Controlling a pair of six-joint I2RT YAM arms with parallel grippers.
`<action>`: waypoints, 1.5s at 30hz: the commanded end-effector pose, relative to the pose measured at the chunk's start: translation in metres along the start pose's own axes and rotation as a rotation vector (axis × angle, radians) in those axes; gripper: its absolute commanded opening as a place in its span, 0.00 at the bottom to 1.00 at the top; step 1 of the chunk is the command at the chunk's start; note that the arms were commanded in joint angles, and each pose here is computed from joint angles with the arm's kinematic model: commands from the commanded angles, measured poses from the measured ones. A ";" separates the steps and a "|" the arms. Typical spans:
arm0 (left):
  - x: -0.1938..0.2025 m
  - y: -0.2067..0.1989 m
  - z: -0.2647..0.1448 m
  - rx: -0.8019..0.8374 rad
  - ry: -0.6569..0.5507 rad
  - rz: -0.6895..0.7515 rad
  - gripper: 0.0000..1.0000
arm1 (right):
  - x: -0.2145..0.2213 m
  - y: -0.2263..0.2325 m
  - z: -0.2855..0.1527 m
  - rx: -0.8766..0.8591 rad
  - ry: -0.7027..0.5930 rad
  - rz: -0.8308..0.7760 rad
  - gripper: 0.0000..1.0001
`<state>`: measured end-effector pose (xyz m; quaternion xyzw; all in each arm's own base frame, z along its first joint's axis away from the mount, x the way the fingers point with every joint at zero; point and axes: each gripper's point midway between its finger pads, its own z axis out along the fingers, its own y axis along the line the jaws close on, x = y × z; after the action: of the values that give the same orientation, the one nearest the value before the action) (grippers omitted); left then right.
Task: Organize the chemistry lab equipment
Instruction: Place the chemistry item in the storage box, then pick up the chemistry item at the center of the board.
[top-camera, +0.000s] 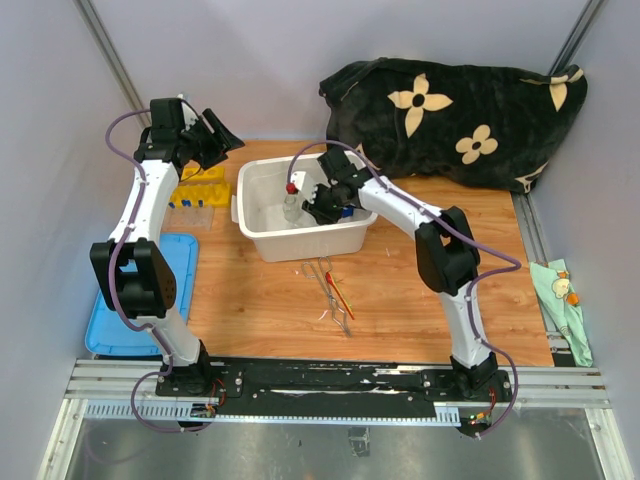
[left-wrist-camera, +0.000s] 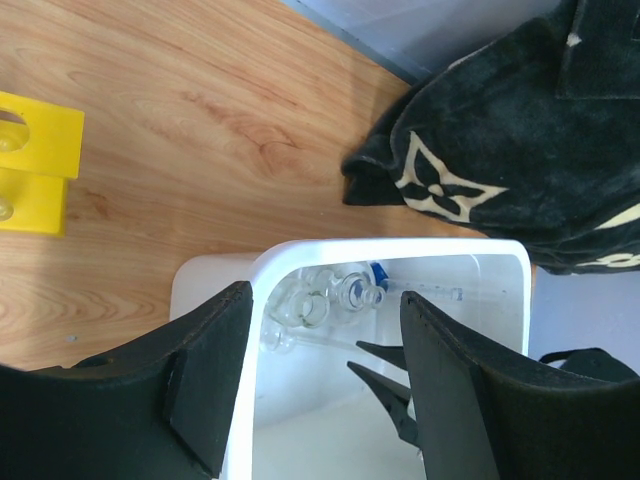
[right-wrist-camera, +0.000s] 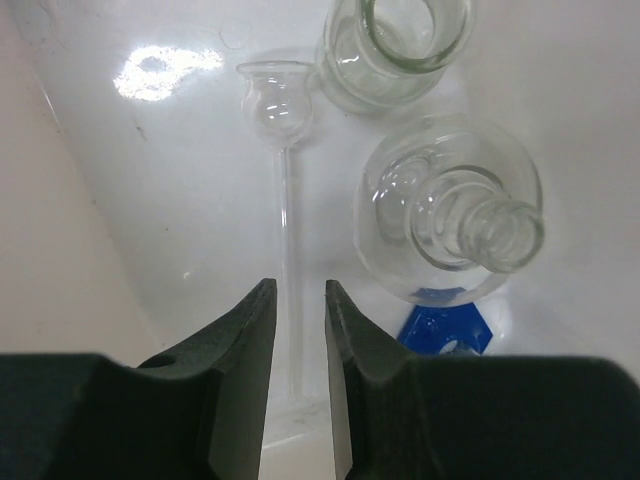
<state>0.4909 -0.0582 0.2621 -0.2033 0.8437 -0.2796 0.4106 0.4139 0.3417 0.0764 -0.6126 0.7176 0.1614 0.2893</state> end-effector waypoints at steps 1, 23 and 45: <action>-0.013 -0.009 -0.006 0.039 -0.036 0.008 0.65 | -0.018 -0.011 -0.039 0.067 -0.031 0.001 0.27; -0.026 -0.018 -0.006 0.064 -0.069 0.032 0.65 | -0.033 -0.056 -0.309 0.735 -0.166 0.418 0.26; -0.013 -0.019 -0.006 0.100 -0.035 0.001 0.64 | 0.231 0.121 -0.208 0.540 0.399 1.158 0.25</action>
<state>0.4961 -0.0647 0.2732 -0.1945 0.8314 -0.3039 0.4225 0.2358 0.0657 0.0959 -0.1011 0.9797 -0.0232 0.1718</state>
